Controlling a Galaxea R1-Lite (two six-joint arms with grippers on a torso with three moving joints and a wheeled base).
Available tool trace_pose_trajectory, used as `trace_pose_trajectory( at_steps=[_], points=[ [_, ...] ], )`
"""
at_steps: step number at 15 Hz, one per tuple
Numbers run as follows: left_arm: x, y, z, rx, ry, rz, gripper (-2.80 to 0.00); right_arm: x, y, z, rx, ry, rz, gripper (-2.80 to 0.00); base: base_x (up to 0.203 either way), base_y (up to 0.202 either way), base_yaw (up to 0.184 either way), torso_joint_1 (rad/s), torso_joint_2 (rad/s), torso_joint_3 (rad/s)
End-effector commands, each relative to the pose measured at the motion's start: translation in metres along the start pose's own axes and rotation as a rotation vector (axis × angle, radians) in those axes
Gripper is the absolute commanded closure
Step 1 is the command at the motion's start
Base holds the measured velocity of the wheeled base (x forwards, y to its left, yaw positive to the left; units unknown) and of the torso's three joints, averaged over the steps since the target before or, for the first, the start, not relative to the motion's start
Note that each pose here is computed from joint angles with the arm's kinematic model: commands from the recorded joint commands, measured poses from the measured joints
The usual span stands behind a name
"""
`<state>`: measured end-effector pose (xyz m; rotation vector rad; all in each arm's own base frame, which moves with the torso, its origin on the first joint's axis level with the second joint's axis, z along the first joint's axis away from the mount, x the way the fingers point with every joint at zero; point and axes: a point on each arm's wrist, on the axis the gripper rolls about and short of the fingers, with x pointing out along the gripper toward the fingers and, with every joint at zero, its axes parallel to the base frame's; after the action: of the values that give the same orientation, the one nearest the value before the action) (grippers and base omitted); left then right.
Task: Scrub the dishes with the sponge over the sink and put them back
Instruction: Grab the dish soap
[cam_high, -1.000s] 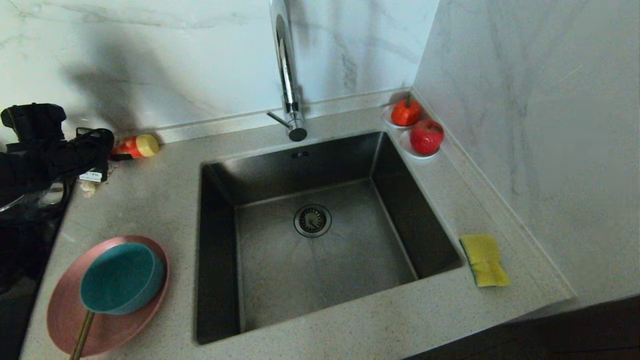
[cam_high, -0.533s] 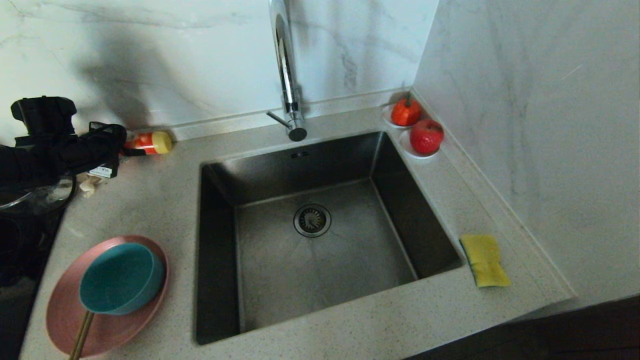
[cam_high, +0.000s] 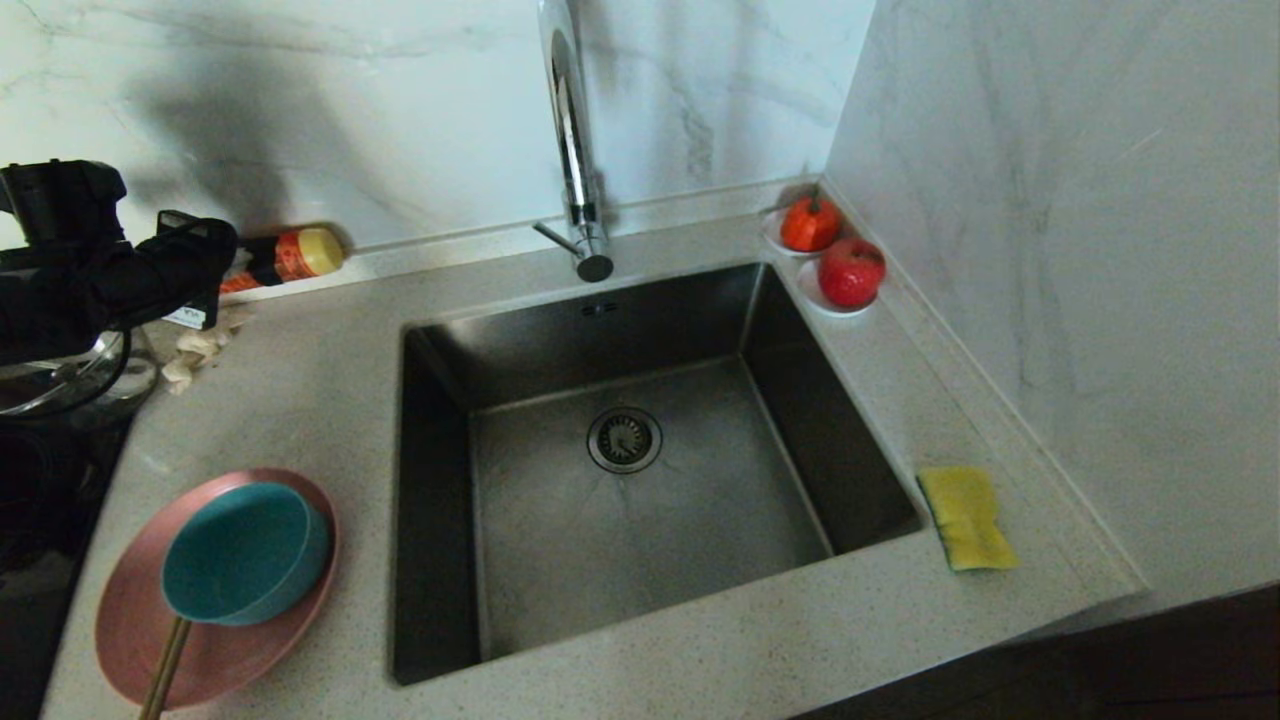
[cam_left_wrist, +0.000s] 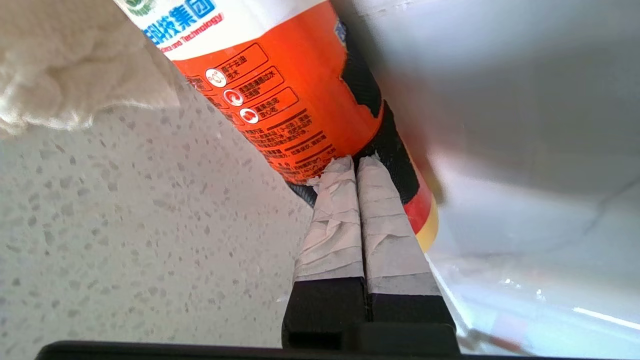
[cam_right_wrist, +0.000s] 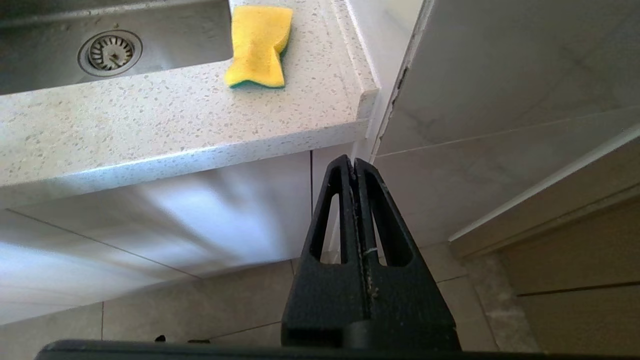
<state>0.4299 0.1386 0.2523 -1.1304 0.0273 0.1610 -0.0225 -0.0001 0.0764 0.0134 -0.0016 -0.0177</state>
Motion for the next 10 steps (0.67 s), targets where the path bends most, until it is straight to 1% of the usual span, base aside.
trace_pose_trajectory(
  at_steps=[1,3,4,7,10],
  points=[
    [-0.005,-0.004,0.002,0.015,-0.004,0.000,0.00,0.000,0.000,0.000,-0.001,0.000,-0.001,0.00,0.000,0.000,0.000,0.000,0.00,0.000],
    [-0.007,-0.008,0.004,0.051,-0.009,-0.012,0.00,0.000,0.000,0.000,-0.001,0.000,-0.001,0.00,0.000,0.000,0.000,0.000,0.00,0.000],
    [-0.007,-0.008,0.004,0.053,-0.009,-0.011,0.00,0.000,0.000,0.000,0.000,0.000,-0.001,0.00,0.000,0.000,0.000,0.000,0.00,0.000],
    [-0.002,0.003,0.000,0.048,0.006,0.019,0.00,0.000,0.000,0.000,0.000,0.001,-0.001,0.00,0.000,0.000,0.000,0.000,0.00,0.000],
    [-0.002,0.003,-0.001,0.055,0.008,0.023,0.00,0.000,0.000,0.000,0.000,0.000,-0.001,0.00,0.000,0.000,0.000,0.000,0.00,0.000]
  ],
)
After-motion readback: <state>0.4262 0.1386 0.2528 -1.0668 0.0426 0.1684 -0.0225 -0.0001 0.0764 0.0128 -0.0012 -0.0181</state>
